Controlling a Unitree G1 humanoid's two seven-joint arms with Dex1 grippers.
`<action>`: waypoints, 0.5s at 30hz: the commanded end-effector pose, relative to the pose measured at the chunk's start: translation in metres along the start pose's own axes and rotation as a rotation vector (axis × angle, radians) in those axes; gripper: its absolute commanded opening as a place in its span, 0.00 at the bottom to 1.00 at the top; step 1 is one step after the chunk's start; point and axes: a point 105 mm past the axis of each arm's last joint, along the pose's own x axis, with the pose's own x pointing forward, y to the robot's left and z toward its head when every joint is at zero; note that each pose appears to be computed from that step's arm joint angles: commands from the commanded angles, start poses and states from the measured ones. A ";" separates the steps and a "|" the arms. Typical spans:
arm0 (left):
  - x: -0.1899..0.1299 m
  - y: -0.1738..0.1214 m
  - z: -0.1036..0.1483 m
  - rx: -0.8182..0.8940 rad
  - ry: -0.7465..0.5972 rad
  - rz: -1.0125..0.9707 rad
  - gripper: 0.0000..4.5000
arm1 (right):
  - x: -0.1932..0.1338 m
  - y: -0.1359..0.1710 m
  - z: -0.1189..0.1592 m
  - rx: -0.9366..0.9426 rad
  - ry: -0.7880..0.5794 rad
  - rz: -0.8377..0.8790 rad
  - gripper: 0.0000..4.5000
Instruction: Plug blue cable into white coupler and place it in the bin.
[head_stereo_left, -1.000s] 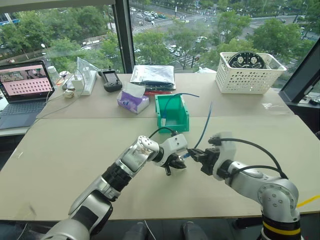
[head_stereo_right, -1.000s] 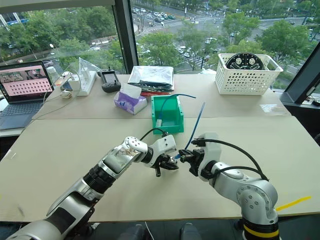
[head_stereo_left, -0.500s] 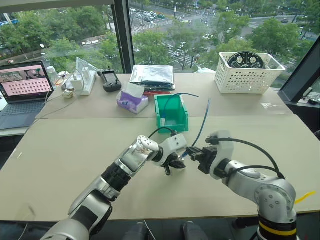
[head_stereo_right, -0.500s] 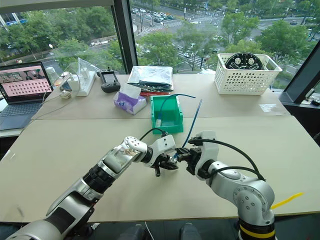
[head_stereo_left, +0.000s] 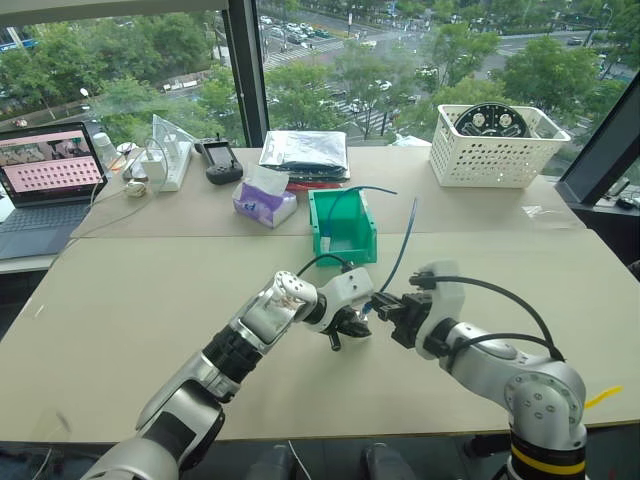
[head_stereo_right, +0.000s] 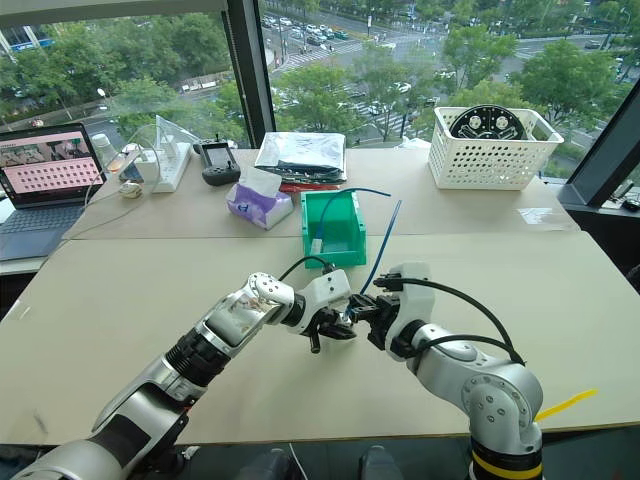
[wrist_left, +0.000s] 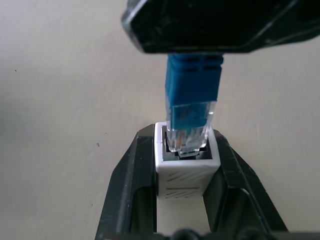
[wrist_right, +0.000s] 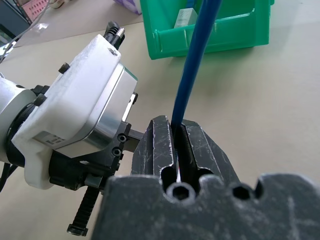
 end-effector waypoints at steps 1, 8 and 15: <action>0.001 0.002 0.000 0.007 0.021 0.012 0.15 | 0.001 0.007 -0.014 0.035 0.047 0.037 0.00; 0.001 0.002 0.000 0.006 0.020 0.016 0.15 | 0.000 0.000 -0.017 0.103 0.036 0.006 0.00; 0.001 0.001 0.001 0.004 0.015 0.016 0.15 | -0.002 0.001 -0.030 0.108 0.088 0.016 0.00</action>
